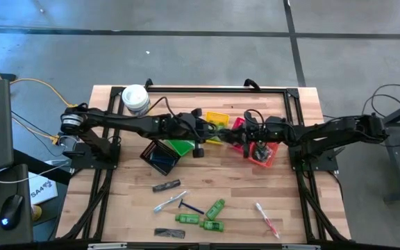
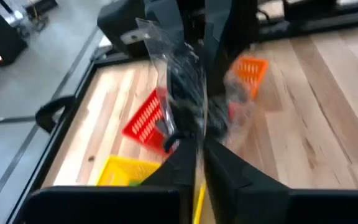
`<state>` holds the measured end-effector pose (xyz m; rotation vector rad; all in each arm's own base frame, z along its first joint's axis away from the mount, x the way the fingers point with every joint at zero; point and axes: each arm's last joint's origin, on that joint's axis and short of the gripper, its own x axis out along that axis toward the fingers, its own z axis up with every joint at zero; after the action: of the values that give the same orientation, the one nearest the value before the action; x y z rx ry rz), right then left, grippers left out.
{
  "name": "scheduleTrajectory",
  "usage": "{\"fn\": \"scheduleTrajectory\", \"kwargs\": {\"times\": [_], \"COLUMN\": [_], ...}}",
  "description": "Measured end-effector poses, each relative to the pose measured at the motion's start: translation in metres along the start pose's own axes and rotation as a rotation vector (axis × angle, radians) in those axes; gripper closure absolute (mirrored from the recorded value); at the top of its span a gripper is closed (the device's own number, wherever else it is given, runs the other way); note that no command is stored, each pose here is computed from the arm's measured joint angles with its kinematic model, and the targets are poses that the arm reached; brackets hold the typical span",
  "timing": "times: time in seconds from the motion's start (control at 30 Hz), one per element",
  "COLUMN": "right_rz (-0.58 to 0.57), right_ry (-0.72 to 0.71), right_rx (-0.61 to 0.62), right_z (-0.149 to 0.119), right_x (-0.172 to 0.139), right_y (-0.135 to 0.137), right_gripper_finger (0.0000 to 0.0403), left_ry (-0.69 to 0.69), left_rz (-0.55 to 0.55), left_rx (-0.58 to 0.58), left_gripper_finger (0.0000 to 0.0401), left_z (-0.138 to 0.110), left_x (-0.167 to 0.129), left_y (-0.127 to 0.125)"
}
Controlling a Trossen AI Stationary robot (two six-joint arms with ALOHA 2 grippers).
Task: Pick & Place Travel size toiletries
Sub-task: Put the black hair brush into the orange bin
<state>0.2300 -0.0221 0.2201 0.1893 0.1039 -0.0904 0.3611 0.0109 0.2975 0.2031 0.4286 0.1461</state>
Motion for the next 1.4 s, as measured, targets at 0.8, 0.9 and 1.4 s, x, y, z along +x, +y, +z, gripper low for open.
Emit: {"fn": "scheduleTrajectory", "kwargs": {"times": [0.8,0.9,1.4], "right_rz": [0.022,0.012,-0.087], "right_ry": [-0.02,0.011,0.161], "right_rx": [-0.058,-0.057,0.104], "right_z": [0.028,0.027,0.015], "right_x": [-0.058,-0.066,-0.095], "right_y": [0.007,0.007,0.003], "right_gripper_finger": [0.0367,0.0378,0.0377], "left_ry": [-0.212,-0.298,-0.332], "left_rz": [-0.047,-0.075,-0.145], "left_rx": [-0.159,-0.176,-0.208], "left_gripper_finger": [0.0392,0.0394,0.04], "left_z": [-0.106,-0.138,-0.194], "left_x": [-0.177,-0.177,-0.175], "left_y": [-0.021,-0.024,-0.032]}}
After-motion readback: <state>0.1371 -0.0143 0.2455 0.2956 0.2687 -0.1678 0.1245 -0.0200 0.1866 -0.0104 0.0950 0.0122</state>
